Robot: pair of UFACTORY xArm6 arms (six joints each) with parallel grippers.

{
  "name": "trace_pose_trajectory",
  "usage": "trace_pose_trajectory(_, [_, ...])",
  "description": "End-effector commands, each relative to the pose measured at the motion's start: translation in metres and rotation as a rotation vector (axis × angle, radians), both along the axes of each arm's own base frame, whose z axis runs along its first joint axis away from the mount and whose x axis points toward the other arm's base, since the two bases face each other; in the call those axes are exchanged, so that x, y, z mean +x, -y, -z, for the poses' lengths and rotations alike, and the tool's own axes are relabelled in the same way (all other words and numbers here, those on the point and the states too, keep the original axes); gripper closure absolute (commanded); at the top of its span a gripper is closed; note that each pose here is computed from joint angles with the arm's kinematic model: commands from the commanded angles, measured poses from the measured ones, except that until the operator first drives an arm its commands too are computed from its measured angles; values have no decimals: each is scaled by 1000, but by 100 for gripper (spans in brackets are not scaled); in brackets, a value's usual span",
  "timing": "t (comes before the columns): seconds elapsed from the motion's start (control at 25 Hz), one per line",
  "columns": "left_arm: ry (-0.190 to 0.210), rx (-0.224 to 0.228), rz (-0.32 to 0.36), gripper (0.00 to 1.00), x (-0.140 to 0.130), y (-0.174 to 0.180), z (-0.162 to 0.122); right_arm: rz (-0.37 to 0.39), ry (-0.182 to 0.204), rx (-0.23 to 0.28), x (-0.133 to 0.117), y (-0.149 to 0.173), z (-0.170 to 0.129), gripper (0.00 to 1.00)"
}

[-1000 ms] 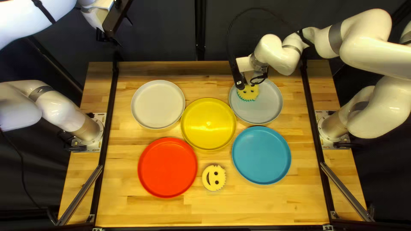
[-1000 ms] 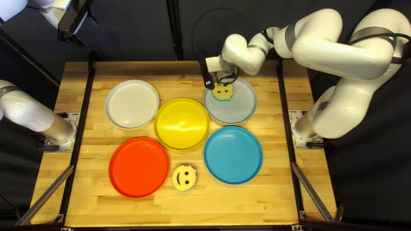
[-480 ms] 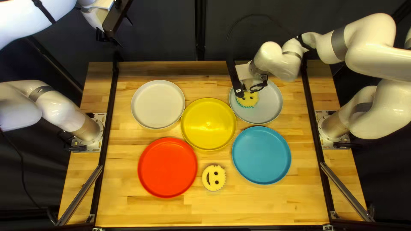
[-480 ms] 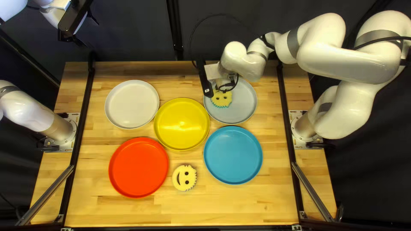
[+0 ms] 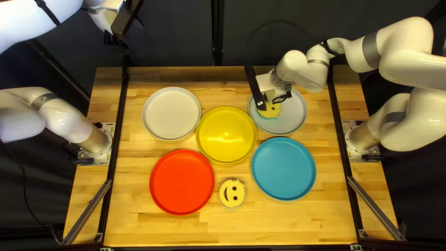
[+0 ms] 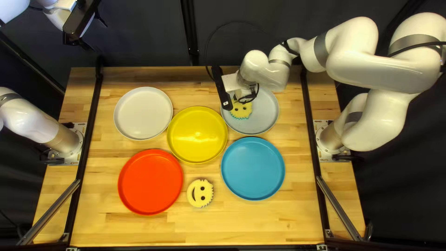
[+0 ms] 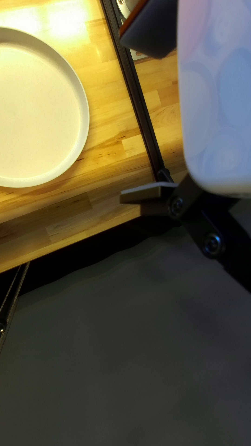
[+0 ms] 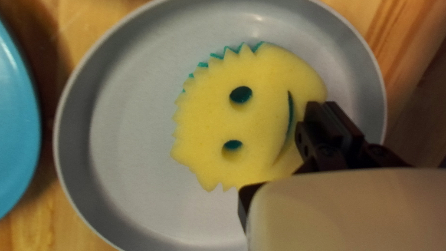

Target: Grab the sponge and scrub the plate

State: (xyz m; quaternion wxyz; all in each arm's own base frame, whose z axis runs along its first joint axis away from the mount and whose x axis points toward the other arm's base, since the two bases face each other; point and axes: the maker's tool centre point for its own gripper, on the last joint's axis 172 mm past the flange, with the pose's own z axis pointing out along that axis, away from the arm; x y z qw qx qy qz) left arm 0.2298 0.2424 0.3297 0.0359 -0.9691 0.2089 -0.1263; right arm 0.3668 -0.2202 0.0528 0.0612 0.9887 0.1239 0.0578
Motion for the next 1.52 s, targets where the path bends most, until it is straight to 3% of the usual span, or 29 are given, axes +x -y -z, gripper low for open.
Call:
trace_pose_trajectory(0.04, [0, 0, 0, 0, 0, 0, 0, 17, 8, 5, -3, 12, -2, 100])
trace_pose_trajectory(0.24, [0, 0, 0, 0, 0, 0, 0, 31, 11, 4, -9, 9, -7, 100])
trace_pose_trajectory(0.68, [0, 0, 0, 0, 0, 0, 0, -24, 19, -35, -2, -65, -3, 100])
trace_pose_trajectory(0.84, [0, 0, 0, 0, 0, 0, 0, -41, 21, -40, 2, -71, -1, 100])
trace_pose_trajectory(1.52, [0, 0, 0, 0, 0, 0, 0, 0, 27, -3, -24, 26, -10, 100])
